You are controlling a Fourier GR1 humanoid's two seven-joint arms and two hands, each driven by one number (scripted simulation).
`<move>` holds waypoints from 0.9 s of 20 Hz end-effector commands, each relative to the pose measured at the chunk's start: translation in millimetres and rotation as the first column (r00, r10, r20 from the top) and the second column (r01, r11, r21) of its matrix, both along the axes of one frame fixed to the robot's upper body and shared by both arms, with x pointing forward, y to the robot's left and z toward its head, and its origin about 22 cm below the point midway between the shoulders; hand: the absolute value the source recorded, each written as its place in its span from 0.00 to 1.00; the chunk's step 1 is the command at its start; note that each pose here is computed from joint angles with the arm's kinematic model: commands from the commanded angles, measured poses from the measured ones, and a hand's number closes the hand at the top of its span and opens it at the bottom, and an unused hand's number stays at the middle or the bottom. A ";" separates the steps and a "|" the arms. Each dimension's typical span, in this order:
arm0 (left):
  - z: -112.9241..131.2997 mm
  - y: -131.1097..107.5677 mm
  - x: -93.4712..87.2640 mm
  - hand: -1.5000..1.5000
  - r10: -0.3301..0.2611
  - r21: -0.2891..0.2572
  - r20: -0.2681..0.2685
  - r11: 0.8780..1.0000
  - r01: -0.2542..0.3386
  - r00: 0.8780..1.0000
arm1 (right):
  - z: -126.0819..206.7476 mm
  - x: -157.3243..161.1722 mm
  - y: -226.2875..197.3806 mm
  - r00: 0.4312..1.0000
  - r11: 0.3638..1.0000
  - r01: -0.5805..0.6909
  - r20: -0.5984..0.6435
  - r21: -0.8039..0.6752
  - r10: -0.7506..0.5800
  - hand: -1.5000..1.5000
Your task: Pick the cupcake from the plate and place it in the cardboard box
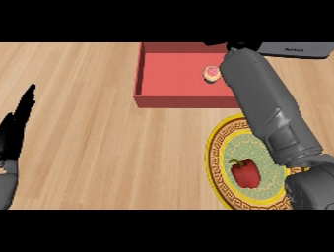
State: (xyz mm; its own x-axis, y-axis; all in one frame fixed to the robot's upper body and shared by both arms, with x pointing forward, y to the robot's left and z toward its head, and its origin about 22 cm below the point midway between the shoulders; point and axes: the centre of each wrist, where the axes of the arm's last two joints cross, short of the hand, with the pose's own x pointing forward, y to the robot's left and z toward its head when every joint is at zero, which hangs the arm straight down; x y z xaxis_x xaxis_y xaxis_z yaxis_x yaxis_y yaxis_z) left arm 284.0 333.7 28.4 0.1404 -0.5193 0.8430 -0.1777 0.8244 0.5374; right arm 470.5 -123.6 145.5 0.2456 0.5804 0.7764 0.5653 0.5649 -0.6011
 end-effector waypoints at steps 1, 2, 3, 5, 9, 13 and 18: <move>-9.3 5.1 -8.8 0.50 0.014 -0.005 -0.009 1.000 -0.014 1.000 | 8.7 0.7 -0.7 0.986 0.998 0.039 0.161 0.051 -0.047 0.00; -4.2 5.1 -5.5 0.50 0.014 -0.006 -0.001 1.000 -0.014 1.000 | 16.3 2.7 -7.0 0.980 0.995 0.057 0.185 0.079 -0.070 0.00; -12.6 10.4 -5.3 0.50 0.019 0.006 -0.015 1.000 -0.019 1.000 | 23.6 3.6 -0.8 0.980 0.994 0.052 0.189 0.093 -0.069 0.00; 0.4 24.1 -14.2 0.50 0.033 0.002 -0.013 0.999 -0.033 0.999 | 0.1 0.4 -31.4 0.969 0.988 0.075 0.223 0.132 -0.103 0.00; -7.7 27.0 -19.5 0.50 0.075 -0.014 -0.036 0.997 -0.076 0.997 | 8.3 -0.8 -46.3 0.959 0.986 0.006 0.278 0.169 -0.054 0.00; -13.4 44.5 -28.3 0.50 0.102 0.000 -0.045 0.995 -0.102 0.994 | -14.5 -13.6 -51.5 0.963 0.982 0.028 0.260 0.185 -0.077 0.00; -4.1 25.3 -37.5 0.50 0.110 0.003 -0.048 0.994 -0.110 0.993 | -15.8 -36.2 -78.0 0.961 0.979 0.060 0.256 0.195 -0.109 0.00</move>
State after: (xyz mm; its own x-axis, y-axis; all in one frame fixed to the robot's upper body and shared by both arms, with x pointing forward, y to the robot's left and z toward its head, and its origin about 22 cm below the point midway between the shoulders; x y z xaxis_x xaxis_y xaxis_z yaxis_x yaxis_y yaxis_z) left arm 252.8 363.2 11.6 0.2313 -0.4976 0.8360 -0.2337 0.8057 0.5442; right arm 449.5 -184.4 130.1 0.0584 0.4161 0.9074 0.7285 0.6037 -0.3237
